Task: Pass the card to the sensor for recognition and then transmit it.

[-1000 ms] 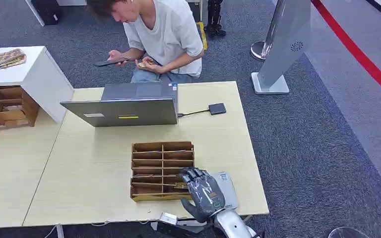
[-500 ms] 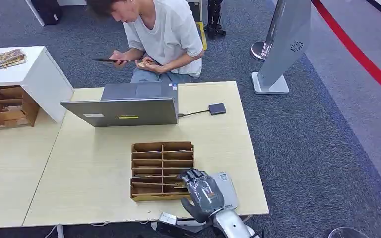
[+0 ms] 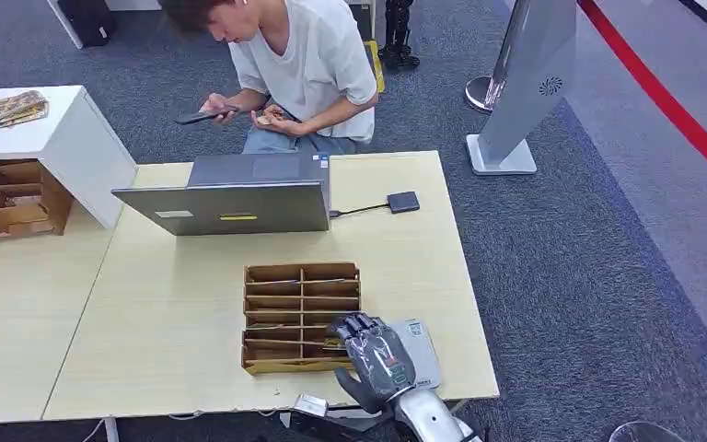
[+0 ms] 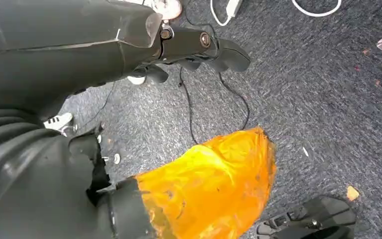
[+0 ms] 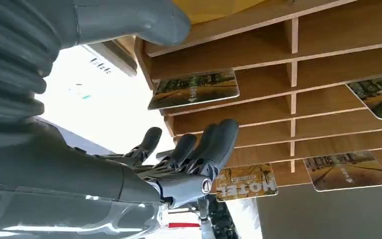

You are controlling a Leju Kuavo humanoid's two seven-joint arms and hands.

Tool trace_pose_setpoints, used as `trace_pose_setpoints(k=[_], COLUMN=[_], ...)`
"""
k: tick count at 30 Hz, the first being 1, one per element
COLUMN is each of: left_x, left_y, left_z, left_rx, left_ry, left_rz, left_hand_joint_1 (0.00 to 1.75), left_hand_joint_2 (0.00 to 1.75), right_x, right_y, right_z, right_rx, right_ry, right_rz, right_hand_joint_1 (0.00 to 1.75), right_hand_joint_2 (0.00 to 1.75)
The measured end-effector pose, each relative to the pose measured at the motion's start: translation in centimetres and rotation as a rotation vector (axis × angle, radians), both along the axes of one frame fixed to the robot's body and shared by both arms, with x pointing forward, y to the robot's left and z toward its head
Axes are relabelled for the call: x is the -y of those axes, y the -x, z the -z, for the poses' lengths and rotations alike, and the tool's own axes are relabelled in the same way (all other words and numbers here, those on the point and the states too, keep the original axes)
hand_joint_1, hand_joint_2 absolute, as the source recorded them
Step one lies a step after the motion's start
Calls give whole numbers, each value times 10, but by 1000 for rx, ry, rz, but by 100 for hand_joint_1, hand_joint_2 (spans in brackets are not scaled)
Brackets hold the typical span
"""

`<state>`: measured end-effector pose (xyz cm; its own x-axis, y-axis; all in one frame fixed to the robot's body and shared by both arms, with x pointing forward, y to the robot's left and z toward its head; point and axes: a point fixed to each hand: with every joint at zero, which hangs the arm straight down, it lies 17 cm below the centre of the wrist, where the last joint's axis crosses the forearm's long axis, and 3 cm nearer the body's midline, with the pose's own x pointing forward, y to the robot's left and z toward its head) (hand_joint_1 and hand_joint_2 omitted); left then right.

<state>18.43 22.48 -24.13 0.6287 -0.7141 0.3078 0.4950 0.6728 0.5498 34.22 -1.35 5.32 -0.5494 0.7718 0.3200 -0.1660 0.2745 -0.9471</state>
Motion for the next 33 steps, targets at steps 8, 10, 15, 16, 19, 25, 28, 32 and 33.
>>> trace_pose_setpoints(k=[8, 10, 15, 16, 19, 25, 28, 32, 33], left_x=[0, 0, 1, 1, 1, 0, 0, 1, 1], left_y=[0, 0, 0, 0, 0, 0, -1, -1, -1], left_z=[0, 0, 0, 0, 0, 0, 0, 0, 0], left_rx=[0, 0, 0, 0, 0, 1, 1, 1, 2], left_ry=[0, 0, 0, 0, 0, -1, -1, -1, -1], left_rz=[2, 3, 5, 5, 5, 5, 4, 5, 7], left_hand_joint_1=[0, 0, 0, 0, 0, 0, 0, 0, 0], left_hand_joint_2=[0, 0, 0, 0, 0, 0, 0, 0, 0], right_x=[0, 0, 0, 0, 0, -1, -1, -1, -1], right_y=[0, 0, 0, 0, -2, -6, -6, -6, -6], right_z=[2, 3, 3, 3, 2, -2, -3, -1, -1], right_rx=[-6, -8, -11, -11, -7, 0, 2, -1, -1], right_ry=[1, 3, 3, 3, 2, 1, -1, 2, 2], right_rz=[0, 0, 0, 1, 1, 1, 1, 0, 0], right_hand_joint_1=[65, 66, 131, 133, 131, 134, 134, 136, 140], right_hand_joint_2=[175, 175, 175, 175, 175, 175, 175, 175, 175])
